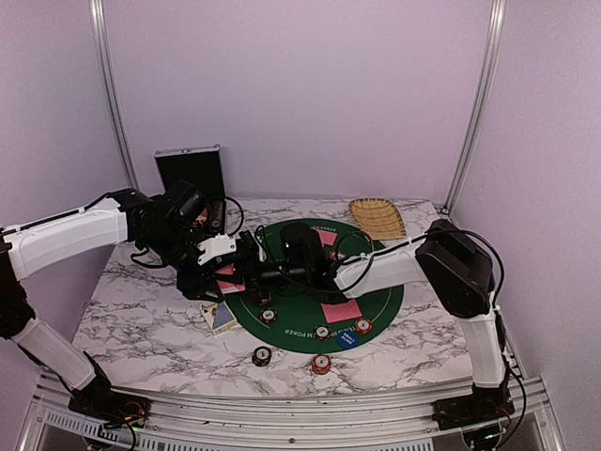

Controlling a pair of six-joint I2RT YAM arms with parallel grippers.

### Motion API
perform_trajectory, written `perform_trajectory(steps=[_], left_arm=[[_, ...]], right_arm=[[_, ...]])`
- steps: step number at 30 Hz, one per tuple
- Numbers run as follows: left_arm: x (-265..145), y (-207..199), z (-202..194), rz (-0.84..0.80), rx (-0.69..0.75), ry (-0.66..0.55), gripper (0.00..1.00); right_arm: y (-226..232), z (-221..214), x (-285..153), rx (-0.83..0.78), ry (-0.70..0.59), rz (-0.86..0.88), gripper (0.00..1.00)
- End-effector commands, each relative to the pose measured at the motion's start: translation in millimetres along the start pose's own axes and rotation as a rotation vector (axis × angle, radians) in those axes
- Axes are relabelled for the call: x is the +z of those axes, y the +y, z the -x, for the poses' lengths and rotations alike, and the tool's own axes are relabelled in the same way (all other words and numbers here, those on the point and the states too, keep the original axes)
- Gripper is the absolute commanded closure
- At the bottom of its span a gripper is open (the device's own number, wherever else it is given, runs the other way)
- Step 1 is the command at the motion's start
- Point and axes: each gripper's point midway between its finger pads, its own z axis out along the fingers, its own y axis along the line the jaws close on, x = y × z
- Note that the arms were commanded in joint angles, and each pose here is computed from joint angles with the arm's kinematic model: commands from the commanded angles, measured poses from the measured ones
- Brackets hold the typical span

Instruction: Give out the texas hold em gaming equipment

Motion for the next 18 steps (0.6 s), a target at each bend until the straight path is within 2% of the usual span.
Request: perform_trajectory(steps=[1,11,18], left_arm=[[-8.3,-7.3,5.0,-0.011,0.009,-0.031,1.0],[-10.0,-9.4,10.7,-0.009,0.019,-0.039,1.0],[-8.1,-10.7,7.8,-0.01,0.023,-0.03,1.0]], right_arm=[[18.3,1.0,12.7,-0.027,0.022,0.062,0.11],[-11.9,-2.1,24.5,0.011,0.059,-0.031,0.1],[-28.9,-2.7,14.4,0.025,0.056,-0.092,0.13]])
